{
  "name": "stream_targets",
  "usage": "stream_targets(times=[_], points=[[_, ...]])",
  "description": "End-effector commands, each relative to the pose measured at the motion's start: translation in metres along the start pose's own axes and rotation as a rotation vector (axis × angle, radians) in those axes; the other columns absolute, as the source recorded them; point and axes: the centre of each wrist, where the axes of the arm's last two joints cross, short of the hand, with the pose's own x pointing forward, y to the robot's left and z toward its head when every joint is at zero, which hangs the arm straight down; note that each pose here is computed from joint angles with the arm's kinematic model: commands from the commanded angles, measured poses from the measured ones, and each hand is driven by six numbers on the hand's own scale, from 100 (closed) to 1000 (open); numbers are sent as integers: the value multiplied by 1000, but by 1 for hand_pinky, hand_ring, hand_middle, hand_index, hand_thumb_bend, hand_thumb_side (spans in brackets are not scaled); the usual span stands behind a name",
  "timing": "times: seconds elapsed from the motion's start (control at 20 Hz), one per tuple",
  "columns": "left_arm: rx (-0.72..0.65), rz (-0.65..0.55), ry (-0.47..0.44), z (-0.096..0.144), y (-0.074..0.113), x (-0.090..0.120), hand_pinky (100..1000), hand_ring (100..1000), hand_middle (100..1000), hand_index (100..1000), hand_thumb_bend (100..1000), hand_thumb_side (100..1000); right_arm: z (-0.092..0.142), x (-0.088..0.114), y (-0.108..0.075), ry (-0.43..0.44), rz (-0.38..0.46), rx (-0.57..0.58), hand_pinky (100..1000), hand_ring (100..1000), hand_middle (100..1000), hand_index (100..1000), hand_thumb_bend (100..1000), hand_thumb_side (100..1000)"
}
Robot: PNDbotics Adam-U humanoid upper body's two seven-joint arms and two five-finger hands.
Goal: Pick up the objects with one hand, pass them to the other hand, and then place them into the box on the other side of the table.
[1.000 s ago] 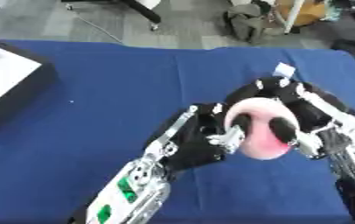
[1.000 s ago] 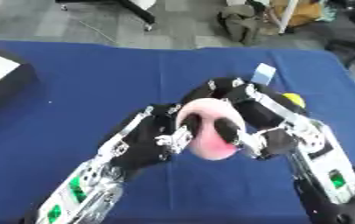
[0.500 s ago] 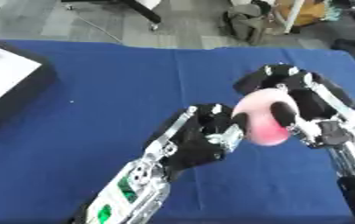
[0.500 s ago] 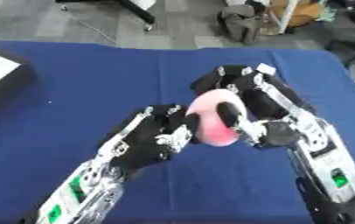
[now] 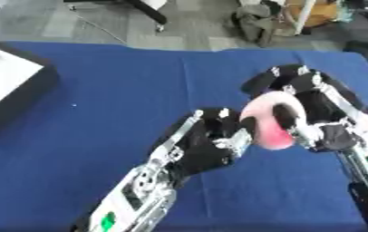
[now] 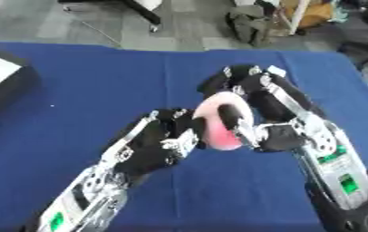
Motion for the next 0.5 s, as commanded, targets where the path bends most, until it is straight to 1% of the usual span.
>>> stream_targets(times=[0.05,0.1,0.15,0.2,0.25,0.35,0.4,0.45,0.5], points=[[5,0,-12,-1,1,3,650,657,583,408,123,237,-7,7,-4,-35,37,-4,742,732,554,359,100,470],[2,-1,-12,-1,0,3,654,665,595,427,159,254,-7,7,-4,-38,38,-4,741,732,554,357,100,470],[-2,-3,-12,-1,0,3,665,689,633,479,260,289,-8,7,-3,-41,39,-1,741,732,554,356,100,470],[-5,-5,-13,-1,0,3,671,702,652,504,308,305,-8,7,-3,-45,39,3,741,731,554,356,100,470],[-9,-7,-13,-1,0,3,684,730,695,555,433,343,-9,7,-2,-48,39,7,741,731,553,355,100,470],[-14,-20,-13,-1,0,2,691,748,723,608,527,375,-10,7,-2,-55,39,16,741,731,553,354,100,470],[-13,-29,-13,-1,0,2,702,767,749,670,593,392,-10,7,-2,-57,39,18,741,731,553,354,100,470],[-11,-39,-10,-1,0,1,712,784,774,709,648,403,-10,8,-2,-59,39,19,741,731,553,353,100,470],[-10,-51,-7,-1,0,0,719,795,792,733,679,411,-10,8,-2,-59,39,19,741,731,553,353,100,470]])
